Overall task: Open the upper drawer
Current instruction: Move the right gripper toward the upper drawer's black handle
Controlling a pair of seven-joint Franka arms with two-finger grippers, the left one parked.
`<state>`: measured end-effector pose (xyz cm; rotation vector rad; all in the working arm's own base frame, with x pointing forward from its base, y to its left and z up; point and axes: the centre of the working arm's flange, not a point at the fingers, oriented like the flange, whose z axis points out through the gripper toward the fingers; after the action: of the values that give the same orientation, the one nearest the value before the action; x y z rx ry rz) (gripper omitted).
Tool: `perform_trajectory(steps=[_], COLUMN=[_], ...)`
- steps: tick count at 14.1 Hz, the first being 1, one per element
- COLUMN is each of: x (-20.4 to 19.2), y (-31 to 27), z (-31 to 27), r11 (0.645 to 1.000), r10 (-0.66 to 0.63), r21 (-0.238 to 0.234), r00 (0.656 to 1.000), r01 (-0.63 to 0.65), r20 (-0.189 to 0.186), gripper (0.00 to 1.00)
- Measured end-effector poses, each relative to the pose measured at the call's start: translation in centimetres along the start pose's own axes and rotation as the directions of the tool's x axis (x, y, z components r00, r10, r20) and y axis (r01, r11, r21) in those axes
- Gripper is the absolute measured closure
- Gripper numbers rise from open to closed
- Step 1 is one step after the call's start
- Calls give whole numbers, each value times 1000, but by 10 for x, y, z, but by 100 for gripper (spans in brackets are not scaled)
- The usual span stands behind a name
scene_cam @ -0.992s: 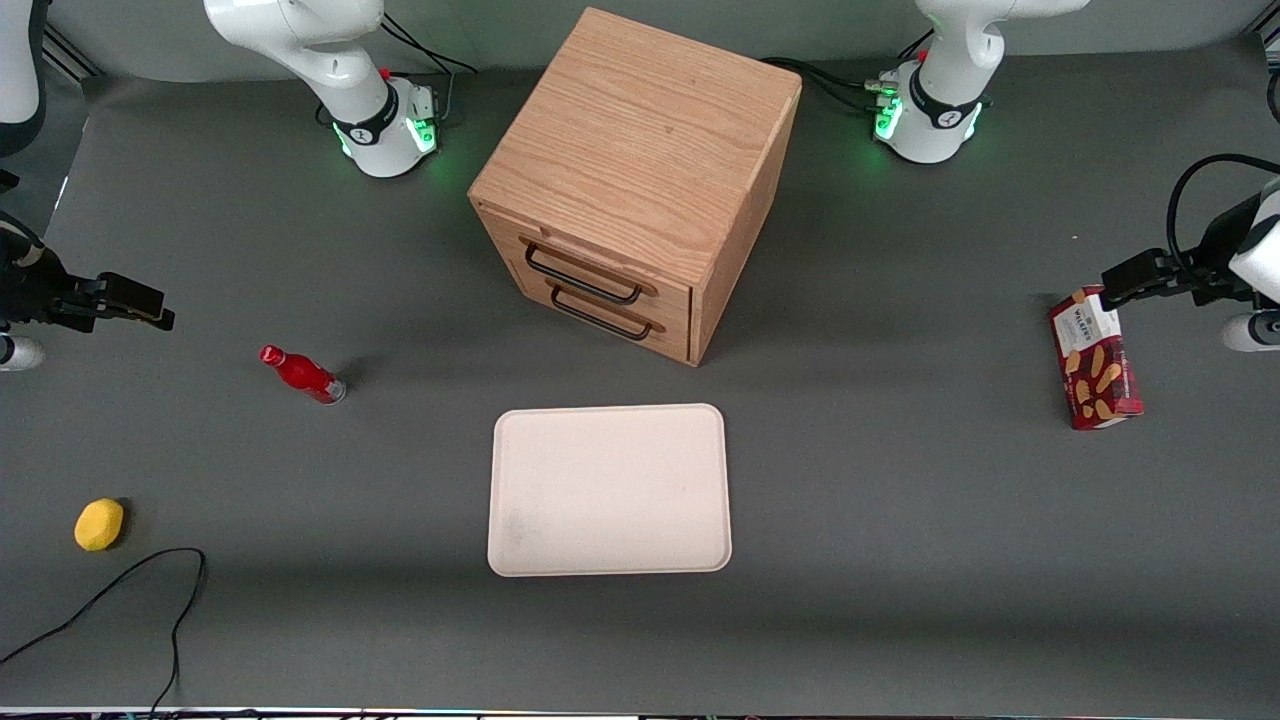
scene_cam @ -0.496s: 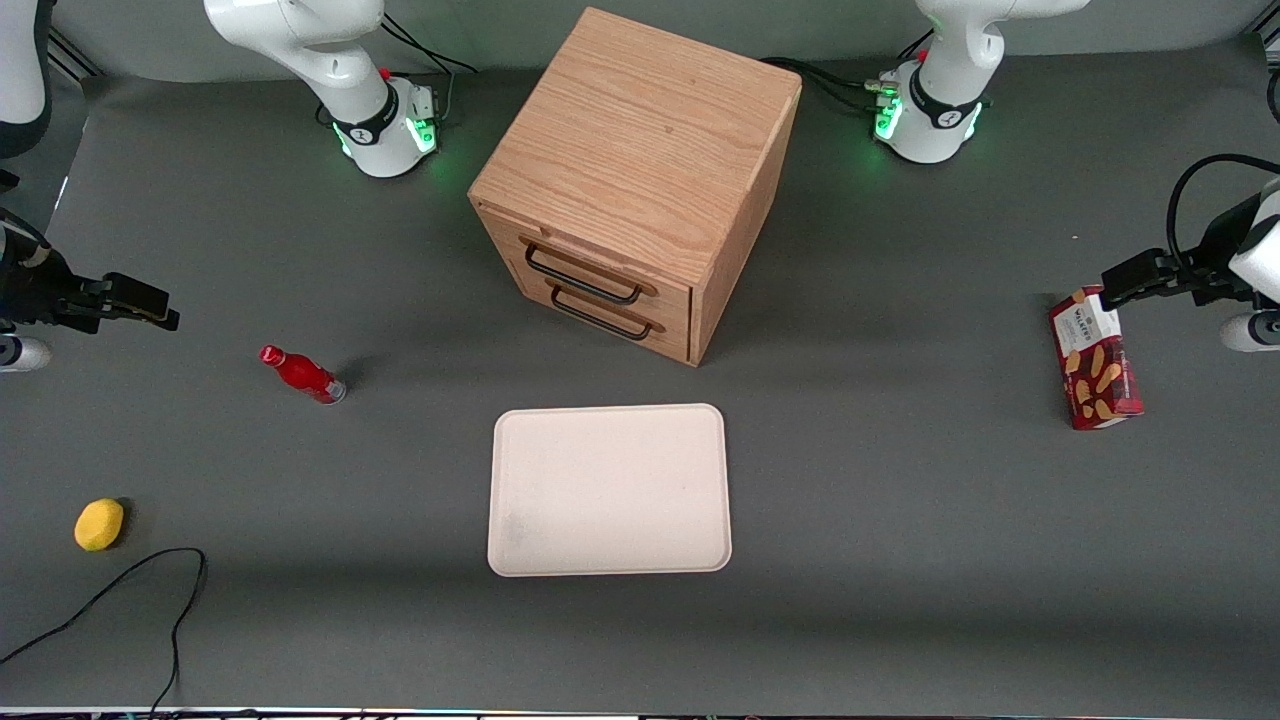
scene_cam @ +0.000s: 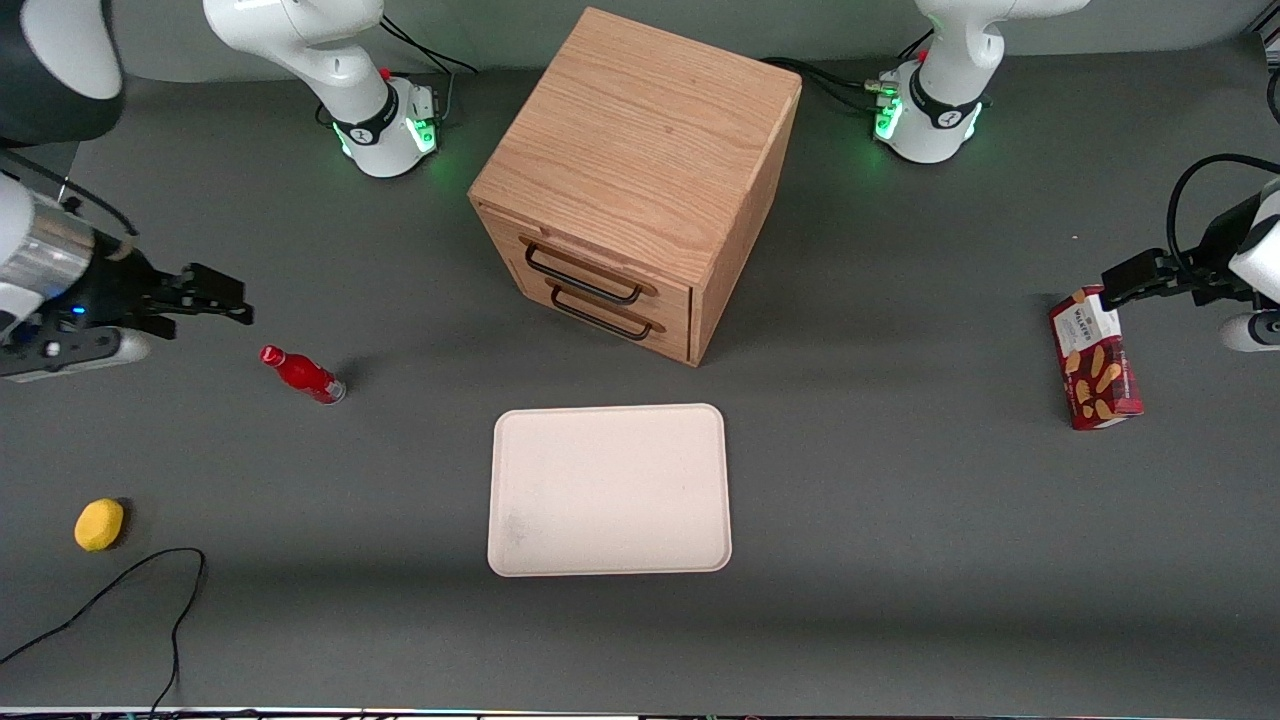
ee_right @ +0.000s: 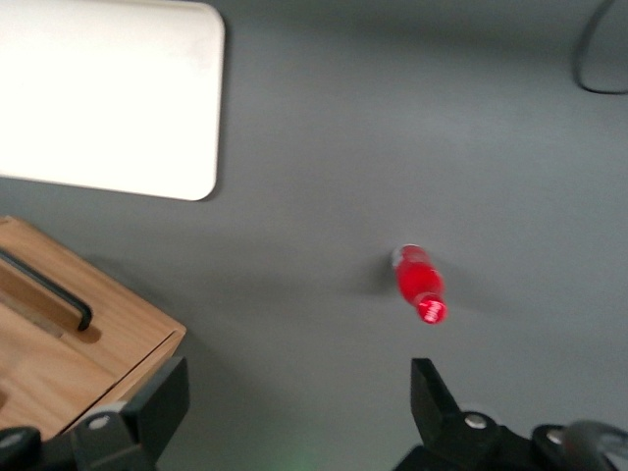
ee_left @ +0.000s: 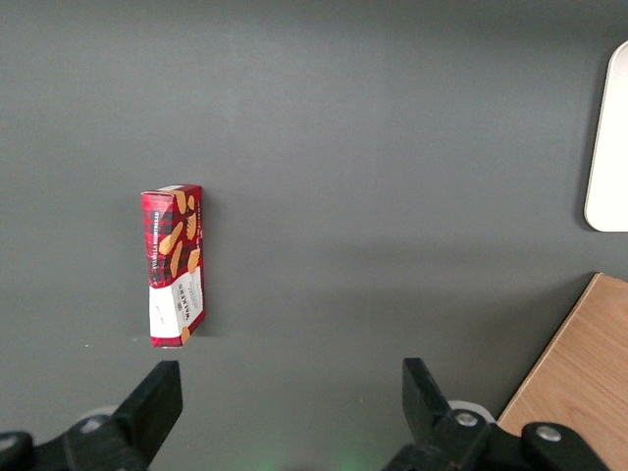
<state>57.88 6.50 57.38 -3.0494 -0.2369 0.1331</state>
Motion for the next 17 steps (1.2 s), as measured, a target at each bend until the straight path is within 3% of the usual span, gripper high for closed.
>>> perform_trajectory(steps=[5, 8, 11, 17], x=[30, 42, 46, 57], y=[-57, -75, -79, -123], z=[47, 72, 82, 82], r11=[992, 980, 953, 883], r10=[-127, -189, -286, -457], r21=[-10, 65, 114, 114], r00=[992, 981, 958, 889], r01=[127, 187, 281, 455], r20=[22, 34, 27, -3], gripper=[0, 0, 0, 0])
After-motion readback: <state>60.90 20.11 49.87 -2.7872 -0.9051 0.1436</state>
